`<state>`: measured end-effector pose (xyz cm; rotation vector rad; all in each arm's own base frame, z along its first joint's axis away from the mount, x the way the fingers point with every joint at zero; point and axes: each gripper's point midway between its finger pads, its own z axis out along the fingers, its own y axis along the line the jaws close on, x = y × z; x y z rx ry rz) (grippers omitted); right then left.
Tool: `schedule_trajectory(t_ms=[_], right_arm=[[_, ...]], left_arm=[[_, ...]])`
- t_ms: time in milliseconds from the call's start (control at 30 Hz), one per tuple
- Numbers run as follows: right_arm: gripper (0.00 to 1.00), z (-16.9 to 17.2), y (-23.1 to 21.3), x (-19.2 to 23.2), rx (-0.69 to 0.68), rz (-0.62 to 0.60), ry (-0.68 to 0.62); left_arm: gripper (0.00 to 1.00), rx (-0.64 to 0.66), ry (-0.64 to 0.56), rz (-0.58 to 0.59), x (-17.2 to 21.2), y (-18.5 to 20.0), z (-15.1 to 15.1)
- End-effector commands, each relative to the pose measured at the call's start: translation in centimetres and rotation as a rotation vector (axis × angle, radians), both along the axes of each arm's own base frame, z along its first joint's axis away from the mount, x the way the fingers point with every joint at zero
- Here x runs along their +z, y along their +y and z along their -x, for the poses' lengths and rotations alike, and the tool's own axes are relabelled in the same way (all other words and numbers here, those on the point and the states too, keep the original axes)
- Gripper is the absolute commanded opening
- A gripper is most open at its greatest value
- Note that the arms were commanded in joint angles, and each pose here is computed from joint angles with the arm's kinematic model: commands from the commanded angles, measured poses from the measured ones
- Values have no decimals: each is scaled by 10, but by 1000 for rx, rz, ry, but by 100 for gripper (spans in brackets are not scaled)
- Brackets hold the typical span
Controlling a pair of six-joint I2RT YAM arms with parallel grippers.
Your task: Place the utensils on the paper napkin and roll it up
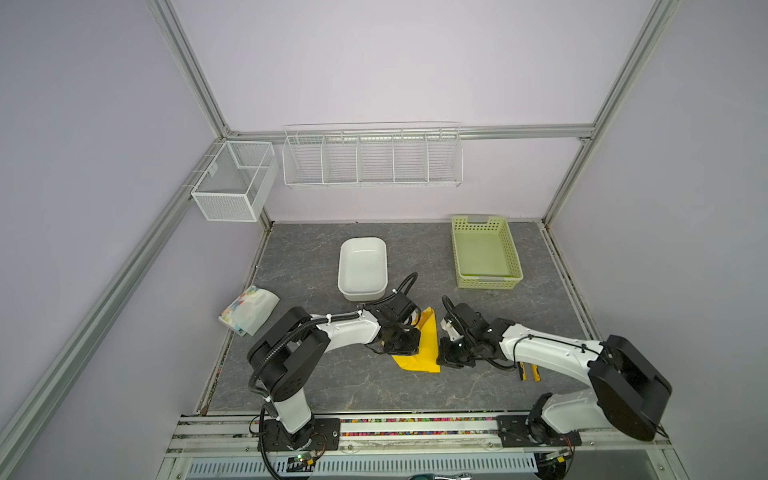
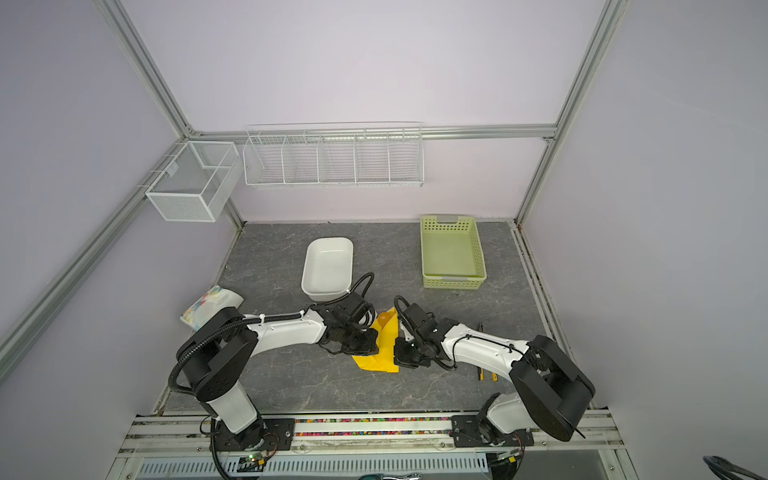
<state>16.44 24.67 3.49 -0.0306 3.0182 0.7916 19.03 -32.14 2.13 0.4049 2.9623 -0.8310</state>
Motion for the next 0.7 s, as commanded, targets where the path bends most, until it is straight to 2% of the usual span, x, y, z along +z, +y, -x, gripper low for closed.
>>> schedule_trajectory(t_ms=[0,267,667], right_arm=[[7,-3,-1,-7,9,21,9],[6,5,-14,-29,5,83,57],[7,-14,0,0,1,20,-15]], left_arm=[[0,14,25,-148,-27,31,9],[0,13,25,-147,-27,31,9],[0,19,29,-151,-28,33,10]])
